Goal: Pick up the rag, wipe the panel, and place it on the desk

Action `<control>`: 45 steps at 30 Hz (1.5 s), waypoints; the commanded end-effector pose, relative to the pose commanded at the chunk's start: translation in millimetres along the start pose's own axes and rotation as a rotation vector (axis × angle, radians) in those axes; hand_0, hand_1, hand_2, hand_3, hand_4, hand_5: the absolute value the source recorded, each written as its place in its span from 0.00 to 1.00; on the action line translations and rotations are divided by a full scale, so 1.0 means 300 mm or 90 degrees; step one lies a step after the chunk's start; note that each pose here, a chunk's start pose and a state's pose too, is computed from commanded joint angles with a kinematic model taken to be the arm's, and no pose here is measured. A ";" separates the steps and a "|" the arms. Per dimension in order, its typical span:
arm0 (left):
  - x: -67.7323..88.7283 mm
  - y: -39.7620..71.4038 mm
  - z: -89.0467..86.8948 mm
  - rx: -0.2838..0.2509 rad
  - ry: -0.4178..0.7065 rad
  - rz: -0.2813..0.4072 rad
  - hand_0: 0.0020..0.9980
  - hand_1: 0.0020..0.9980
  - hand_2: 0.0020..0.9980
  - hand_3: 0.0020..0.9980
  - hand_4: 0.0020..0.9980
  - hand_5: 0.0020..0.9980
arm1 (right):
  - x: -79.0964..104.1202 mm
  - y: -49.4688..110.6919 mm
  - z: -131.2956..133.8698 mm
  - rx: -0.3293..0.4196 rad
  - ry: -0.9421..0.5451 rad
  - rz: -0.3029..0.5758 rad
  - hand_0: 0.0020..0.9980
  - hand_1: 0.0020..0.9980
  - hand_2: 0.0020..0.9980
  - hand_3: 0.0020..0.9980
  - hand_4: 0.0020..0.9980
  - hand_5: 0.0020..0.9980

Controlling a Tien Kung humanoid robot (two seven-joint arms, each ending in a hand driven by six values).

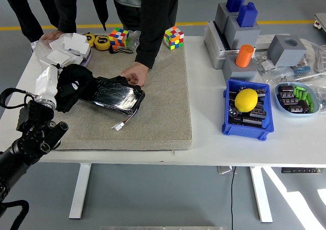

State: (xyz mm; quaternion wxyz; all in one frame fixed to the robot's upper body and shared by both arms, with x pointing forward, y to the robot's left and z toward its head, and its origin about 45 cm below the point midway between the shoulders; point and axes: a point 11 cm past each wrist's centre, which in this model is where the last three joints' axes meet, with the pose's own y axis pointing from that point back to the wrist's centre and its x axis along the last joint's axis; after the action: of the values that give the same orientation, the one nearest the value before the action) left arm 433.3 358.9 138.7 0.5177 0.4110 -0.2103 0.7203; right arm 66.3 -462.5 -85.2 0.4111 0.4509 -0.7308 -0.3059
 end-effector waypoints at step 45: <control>0.110 0.053 -0.161 0.076 0.097 0.044 0.71 0.88 0.92 0.92 1.00 0.23 | 0.001 0.003 0.012 -0.004 0.008 -0.002 0.53 0.55 0.49 0.52 0.88 0.35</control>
State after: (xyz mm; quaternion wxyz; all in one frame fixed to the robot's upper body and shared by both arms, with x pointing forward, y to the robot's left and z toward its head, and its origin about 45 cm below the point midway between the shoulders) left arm 396.5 407.0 139.9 0.4817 0.3775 -0.1414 0.7781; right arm 62.6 -462.1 -86.0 0.4165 0.4526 -0.7266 -0.3063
